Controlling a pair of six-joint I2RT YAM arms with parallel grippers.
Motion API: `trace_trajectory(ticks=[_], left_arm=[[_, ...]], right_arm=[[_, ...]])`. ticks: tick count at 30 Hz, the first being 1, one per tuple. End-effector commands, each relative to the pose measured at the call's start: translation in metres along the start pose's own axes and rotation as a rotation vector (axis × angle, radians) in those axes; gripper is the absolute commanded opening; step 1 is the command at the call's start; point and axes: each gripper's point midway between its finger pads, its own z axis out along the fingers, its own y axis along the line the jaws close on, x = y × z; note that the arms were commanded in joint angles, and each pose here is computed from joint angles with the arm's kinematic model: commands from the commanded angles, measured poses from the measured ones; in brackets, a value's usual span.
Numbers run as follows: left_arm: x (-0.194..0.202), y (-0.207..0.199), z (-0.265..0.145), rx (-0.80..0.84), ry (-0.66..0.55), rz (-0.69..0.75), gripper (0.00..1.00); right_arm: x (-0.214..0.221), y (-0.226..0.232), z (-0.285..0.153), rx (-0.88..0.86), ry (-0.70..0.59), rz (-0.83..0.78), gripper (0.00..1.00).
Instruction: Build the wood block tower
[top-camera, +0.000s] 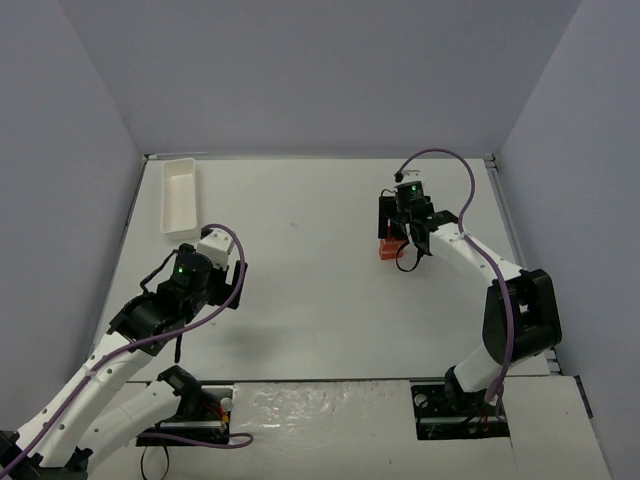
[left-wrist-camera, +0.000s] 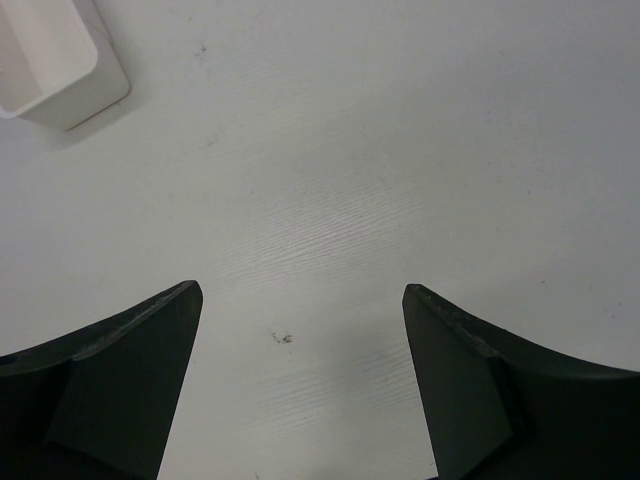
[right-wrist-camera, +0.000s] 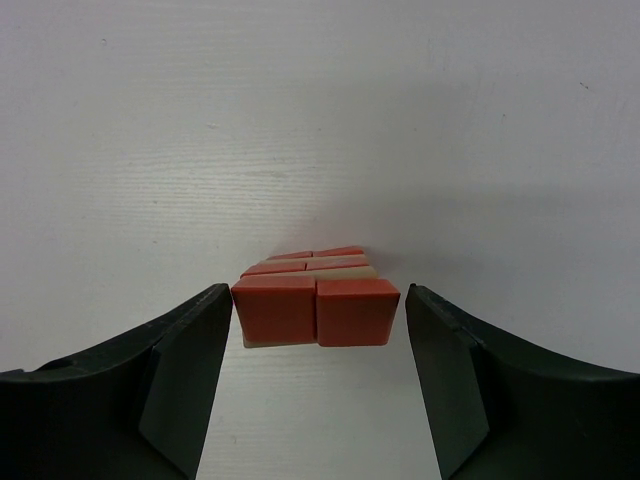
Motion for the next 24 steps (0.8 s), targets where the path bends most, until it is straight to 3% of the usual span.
trace_trajectory(ticks=[1,24], left_arm=[[-0.0241,-0.0002,-0.0019,0.005,-0.07,-0.014,0.79],[-0.0242,-0.0005,-0.0023,0.006,-0.072,-0.016,0.79]], right_arm=[[-0.0118,0.0017,0.0005,-0.016,-0.043,0.005,0.67],[-0.01,0.0065,0.0023,-0.051,-0.03,-0.047,0.68]])
